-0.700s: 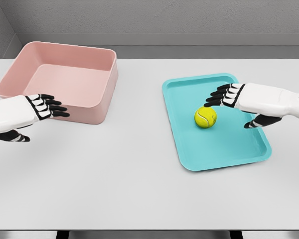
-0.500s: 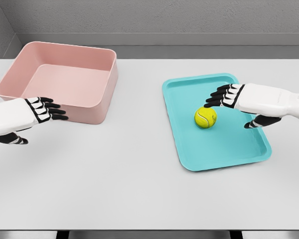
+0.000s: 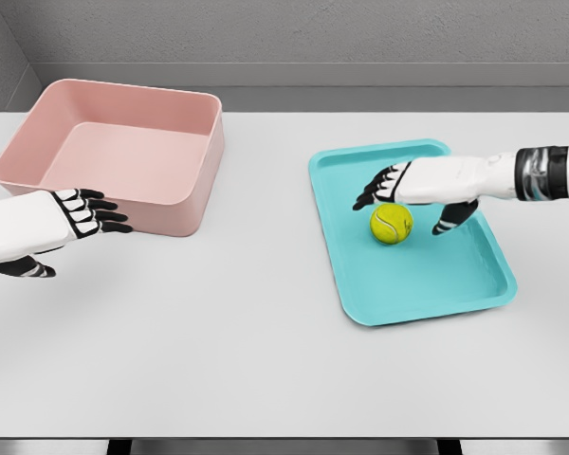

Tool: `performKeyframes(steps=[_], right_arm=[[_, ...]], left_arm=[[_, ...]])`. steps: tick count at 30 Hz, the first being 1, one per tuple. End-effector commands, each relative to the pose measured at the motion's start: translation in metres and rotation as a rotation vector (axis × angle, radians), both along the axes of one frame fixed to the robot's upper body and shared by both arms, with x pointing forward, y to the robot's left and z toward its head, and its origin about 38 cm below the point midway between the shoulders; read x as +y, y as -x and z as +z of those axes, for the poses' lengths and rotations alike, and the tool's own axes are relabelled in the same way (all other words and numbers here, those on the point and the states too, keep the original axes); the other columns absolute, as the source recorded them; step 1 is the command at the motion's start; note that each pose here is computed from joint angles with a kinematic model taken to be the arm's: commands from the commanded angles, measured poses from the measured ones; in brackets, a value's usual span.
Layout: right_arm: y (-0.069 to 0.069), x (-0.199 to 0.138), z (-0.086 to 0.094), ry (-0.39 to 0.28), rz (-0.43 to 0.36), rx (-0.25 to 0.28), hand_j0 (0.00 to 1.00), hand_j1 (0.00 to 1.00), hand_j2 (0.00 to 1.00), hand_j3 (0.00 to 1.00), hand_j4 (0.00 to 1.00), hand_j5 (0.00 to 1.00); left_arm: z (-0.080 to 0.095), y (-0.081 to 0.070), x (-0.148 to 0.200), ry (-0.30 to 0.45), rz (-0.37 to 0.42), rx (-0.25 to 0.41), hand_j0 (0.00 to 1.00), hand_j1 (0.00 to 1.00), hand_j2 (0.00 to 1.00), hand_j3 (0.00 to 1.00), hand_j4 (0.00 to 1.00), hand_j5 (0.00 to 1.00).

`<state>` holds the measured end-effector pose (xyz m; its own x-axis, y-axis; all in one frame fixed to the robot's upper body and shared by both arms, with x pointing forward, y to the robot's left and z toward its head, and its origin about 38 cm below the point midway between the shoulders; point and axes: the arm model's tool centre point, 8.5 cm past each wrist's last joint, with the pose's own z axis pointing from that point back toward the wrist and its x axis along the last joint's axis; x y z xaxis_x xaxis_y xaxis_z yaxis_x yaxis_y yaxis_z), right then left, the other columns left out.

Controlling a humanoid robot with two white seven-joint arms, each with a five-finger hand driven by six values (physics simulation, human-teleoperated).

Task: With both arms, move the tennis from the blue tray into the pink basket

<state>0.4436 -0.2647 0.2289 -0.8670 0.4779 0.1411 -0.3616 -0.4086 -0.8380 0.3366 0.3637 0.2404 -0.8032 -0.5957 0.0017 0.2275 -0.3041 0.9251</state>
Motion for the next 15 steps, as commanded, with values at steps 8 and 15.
performKeyframes(steps=[8,15], right_arm=[[-0.022,0.010,-0.018,0.001,-0.042,0.053,0.99,0.99,0.99,0.99,0.99,0.99],[-0.026,-0.005,-0.029,0.015,-0.090,0.076,0.99,0.99,0.99,0.99,0.99,0.99]], left_arm=[[-0.012,-0.001,-0.014,-0.003,-0.027,-0.018,1.00,1.00,1.00,1.00,1.00,1.00],[-0.007,-0.003,-0.006,-0.007,-0.007,-0.021,1.00,1.00,1.00,1.00,1.00,1.00]])
